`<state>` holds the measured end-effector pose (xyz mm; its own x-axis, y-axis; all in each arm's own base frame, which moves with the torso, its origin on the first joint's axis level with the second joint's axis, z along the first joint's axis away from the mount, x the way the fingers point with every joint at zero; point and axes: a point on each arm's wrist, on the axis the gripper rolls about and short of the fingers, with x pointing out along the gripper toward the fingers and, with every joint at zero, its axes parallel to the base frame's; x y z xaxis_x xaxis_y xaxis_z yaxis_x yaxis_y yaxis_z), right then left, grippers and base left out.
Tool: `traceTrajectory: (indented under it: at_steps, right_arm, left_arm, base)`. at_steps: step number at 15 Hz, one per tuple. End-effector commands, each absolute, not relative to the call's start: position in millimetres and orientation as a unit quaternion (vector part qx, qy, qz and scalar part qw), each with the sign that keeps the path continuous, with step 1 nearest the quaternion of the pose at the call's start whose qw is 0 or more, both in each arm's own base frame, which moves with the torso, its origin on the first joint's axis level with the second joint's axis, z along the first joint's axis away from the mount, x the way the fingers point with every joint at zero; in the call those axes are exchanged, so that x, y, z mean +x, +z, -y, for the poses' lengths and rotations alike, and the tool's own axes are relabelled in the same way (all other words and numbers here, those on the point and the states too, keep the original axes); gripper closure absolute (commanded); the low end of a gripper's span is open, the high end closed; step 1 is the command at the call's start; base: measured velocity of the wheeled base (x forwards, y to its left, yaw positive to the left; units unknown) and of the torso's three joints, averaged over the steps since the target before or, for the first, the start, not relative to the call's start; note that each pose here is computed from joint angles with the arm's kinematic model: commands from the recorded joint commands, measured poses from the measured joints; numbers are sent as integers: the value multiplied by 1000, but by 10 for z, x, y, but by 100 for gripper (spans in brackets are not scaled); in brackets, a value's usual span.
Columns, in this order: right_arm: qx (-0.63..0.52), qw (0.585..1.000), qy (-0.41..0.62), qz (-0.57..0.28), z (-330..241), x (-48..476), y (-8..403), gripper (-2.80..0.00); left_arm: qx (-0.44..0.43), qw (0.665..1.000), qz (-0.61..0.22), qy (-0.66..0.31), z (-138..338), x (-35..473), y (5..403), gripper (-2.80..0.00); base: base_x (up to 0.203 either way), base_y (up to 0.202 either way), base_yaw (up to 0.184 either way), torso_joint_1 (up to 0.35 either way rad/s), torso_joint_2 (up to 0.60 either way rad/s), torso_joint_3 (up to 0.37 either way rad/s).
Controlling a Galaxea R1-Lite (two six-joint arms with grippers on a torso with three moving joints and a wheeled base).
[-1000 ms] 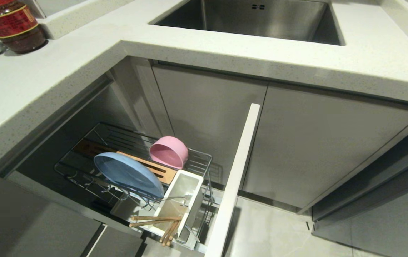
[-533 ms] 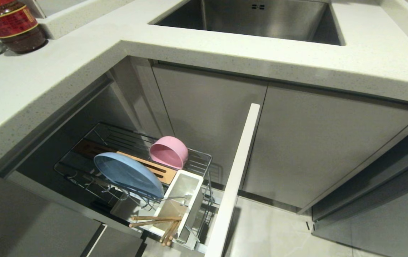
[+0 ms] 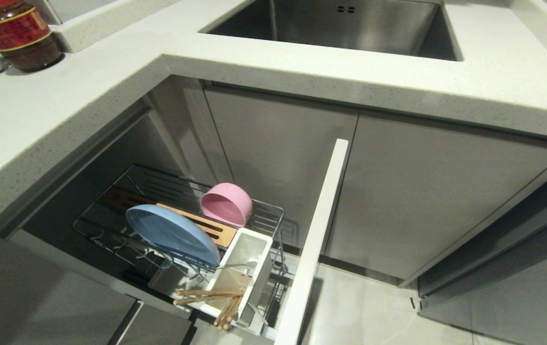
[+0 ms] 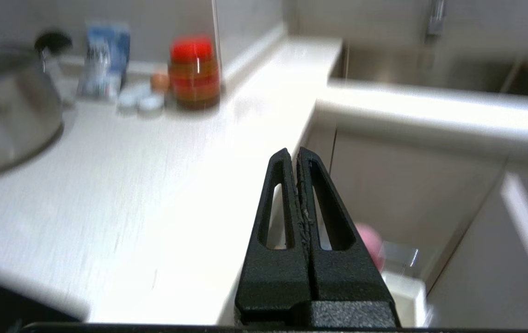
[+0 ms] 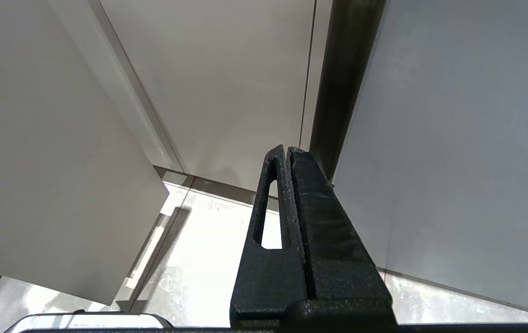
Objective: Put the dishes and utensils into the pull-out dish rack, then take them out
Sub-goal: Take the plate out of the cupboard
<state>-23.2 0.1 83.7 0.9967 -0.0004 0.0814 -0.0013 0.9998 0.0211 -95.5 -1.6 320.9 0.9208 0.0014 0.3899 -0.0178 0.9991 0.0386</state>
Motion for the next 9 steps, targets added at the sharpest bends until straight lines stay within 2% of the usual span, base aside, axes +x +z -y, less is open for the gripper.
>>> traceTrajectory:
  at_steps: [1,4,9]
  right_arm:
    - [11,1000,0,28,-1,-212,765,0]
    - [11,1000,0,28,-1,-212,765,0]
    - [11,1000,0,28,-1,-212,765,0]
  left_arm:
    - [-50,983,177,-5,12,-463,3810,0]
    - [-131,980,148,-35,2,-17,4071,0]
    - [-231,955,36,-183,96,267,4012,0]
  base:
    - [0,0,0,0,0,0]
    - [0,0,0,0,0,0]
    - [0,0,0,0,0,0]
